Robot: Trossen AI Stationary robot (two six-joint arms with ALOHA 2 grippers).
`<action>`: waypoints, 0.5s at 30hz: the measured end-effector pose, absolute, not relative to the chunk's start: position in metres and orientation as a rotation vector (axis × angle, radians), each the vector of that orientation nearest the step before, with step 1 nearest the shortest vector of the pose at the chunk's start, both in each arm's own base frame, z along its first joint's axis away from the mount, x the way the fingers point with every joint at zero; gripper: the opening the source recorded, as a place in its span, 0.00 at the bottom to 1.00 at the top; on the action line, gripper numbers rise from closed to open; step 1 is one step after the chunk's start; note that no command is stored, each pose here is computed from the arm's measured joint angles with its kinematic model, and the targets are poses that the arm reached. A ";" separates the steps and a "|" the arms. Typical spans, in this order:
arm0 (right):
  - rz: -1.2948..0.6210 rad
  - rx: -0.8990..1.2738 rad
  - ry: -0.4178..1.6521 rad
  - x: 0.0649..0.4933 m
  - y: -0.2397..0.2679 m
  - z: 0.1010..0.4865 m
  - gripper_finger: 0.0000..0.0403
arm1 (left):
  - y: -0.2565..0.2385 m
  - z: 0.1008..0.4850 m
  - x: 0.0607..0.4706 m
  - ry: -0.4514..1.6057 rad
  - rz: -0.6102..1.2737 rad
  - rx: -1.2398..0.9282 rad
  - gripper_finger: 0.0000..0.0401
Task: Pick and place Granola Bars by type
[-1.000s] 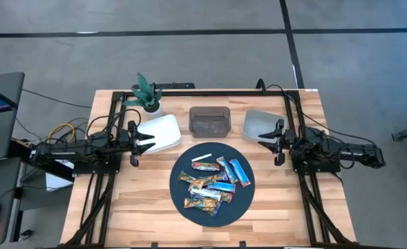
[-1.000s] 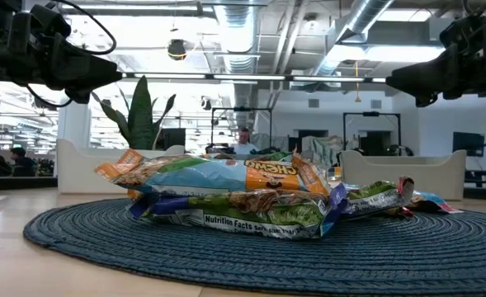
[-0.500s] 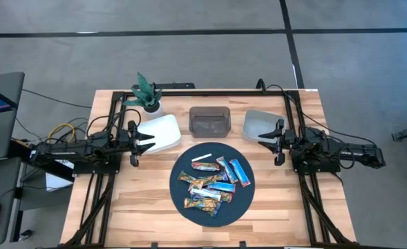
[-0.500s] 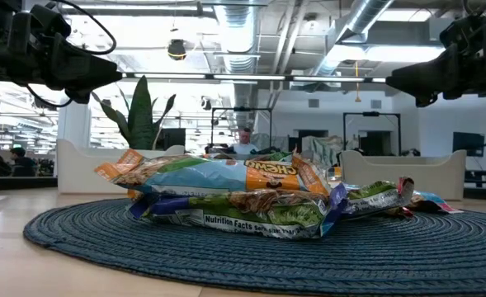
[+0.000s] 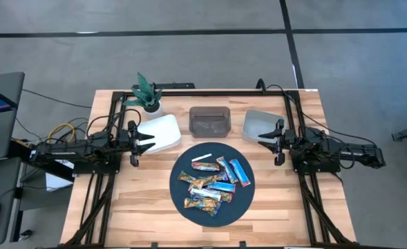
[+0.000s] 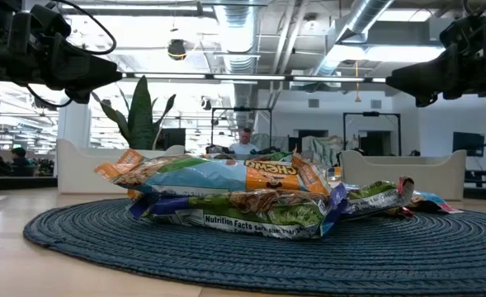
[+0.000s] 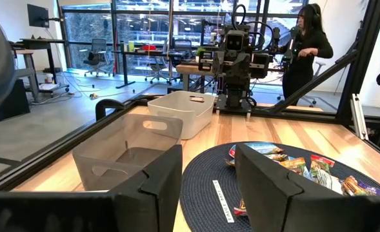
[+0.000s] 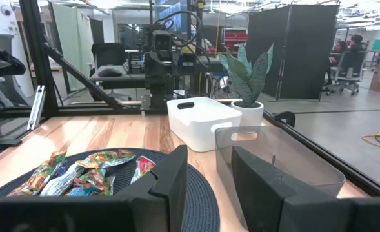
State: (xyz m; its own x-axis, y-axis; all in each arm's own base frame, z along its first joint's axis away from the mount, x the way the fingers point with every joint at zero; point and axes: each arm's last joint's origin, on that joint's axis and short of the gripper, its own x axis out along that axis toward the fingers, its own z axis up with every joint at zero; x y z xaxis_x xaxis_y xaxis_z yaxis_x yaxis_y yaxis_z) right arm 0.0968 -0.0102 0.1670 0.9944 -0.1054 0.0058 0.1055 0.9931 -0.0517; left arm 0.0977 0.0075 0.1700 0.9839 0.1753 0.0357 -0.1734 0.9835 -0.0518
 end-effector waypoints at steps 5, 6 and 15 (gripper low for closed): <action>-0.106 -0.052 -0.003 0.097 -0.010 0.167 0.29 | 0.007 0.170 0.098 -0.040 0.176 -0.049 0.34; -0.106 -0.052 -0.003 0.097 -0.010 0.167 0.29 | 0.007 0.170 0.098 -0.041 0.176 -0.049 0.34; -0.109 -0.055 -0.060 0.097 -0.010 0.172 0.29 | 0.007 0.174 0.097 -0.084 0.176 -0.049 0.34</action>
